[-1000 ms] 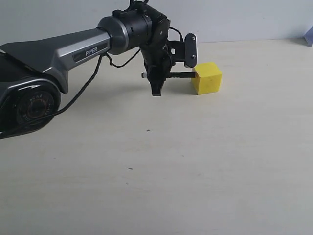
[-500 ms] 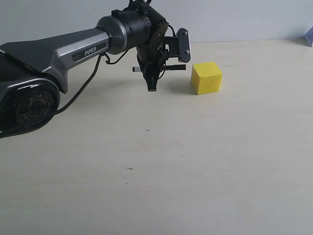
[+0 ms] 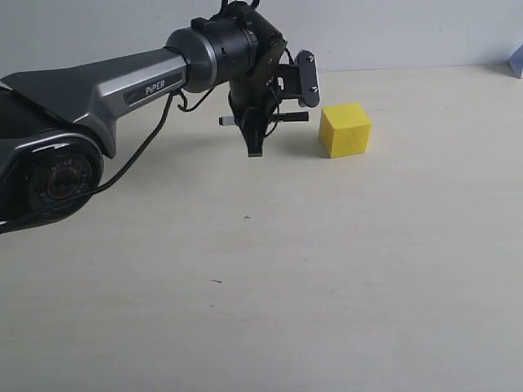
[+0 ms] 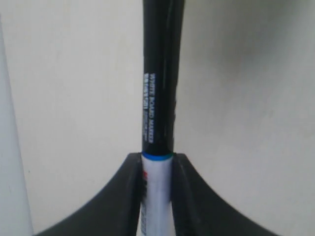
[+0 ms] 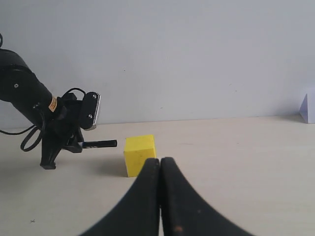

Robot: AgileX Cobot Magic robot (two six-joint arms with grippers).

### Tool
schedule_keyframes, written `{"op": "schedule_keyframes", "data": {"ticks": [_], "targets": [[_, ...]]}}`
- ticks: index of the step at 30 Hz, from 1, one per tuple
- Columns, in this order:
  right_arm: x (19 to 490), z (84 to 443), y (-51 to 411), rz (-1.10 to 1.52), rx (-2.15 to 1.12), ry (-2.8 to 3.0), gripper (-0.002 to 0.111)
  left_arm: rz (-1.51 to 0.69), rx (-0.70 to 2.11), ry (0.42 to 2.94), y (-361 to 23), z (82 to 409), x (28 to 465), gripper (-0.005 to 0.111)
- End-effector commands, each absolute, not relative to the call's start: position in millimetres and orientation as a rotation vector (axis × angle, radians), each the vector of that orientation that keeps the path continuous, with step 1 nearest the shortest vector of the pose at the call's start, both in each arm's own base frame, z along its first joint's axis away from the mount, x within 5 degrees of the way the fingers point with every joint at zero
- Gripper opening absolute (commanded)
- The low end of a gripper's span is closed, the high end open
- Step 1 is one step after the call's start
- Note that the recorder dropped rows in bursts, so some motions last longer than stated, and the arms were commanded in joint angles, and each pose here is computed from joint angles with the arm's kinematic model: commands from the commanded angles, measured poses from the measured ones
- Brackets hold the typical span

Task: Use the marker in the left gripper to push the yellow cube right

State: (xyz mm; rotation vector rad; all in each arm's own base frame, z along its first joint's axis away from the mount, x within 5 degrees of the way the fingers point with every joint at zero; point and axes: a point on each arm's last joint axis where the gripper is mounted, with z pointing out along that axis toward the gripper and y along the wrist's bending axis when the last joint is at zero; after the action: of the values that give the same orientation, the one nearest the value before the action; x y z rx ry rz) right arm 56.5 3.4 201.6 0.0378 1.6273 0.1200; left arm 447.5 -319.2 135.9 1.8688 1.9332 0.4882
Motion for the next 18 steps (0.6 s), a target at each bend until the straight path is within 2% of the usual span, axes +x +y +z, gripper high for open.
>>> {"op": "schedule_keyframes", "data": {"ticks": [1, 11, 18], "targets": [[56.3, 201.0, 3.4, 0.119, 0.036, 1.619, 0.000, 0.514, 1.852, 2.036, -313.6, 137.2, 443.8, 0.000], [56.3, 201.0, 3.4, 0.119, 0.036, 1.619, 0.000, 0.532, 1.701, 2.268, -308.5, 136.1, 434.5, 0.000], [56.3, 201.0, 3.4, 0.119, 0.036, 1.619, 0.000, 0.654, 1.723, 2.201, -330.2, 152.4, 414.1, 0.000]]}}
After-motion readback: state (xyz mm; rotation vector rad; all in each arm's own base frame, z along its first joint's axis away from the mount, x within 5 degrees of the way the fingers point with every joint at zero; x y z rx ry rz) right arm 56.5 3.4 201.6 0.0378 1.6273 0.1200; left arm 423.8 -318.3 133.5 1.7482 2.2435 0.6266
